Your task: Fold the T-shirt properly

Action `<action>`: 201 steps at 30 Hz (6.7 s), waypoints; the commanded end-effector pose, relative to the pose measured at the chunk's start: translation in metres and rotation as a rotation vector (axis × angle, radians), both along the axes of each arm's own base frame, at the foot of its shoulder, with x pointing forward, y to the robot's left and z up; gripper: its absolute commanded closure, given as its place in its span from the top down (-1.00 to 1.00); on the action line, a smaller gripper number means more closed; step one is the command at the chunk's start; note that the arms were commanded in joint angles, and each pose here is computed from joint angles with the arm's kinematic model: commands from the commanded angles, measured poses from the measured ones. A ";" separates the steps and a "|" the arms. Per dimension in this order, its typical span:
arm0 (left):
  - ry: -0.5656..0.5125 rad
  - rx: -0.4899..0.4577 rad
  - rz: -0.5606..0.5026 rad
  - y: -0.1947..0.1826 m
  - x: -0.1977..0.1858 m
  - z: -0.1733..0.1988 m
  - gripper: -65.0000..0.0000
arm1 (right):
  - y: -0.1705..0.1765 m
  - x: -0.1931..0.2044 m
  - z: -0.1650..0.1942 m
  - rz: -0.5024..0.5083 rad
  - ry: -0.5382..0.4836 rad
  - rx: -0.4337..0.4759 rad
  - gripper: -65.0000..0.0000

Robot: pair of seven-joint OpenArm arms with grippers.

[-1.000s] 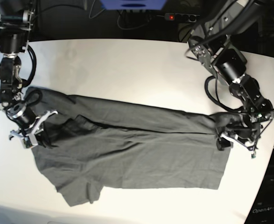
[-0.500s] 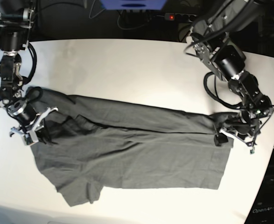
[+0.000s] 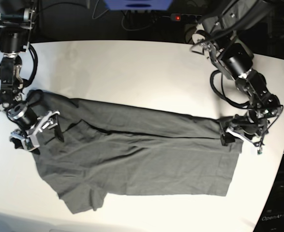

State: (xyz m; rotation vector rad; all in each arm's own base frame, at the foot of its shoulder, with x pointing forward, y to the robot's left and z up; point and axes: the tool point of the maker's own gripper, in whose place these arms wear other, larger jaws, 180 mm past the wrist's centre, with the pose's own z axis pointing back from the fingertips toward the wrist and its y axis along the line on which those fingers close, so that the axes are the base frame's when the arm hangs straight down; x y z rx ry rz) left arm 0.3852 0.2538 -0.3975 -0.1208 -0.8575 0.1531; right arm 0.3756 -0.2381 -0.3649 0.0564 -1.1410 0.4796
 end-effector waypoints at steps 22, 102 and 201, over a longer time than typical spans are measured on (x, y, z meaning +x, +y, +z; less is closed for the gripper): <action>-0.073 0.013 0.002 0.004 0.015 0.022 0.66 | -0.014 -0.040 -0.020 -0.032 0.043 0.007 -0.99; 0.355 0.088 0.004 0.058 -0.130 -0.083 -0.94 | -0.022 -0.128 -0.098 -0.062 0.248 0.106 -0.99; 0.722 0.244 -0.319 -0.010 -0.176 -0.117 -0.94 | -0.087 -0.195 -0.104 -0.097 0.377 -0.010 -0.99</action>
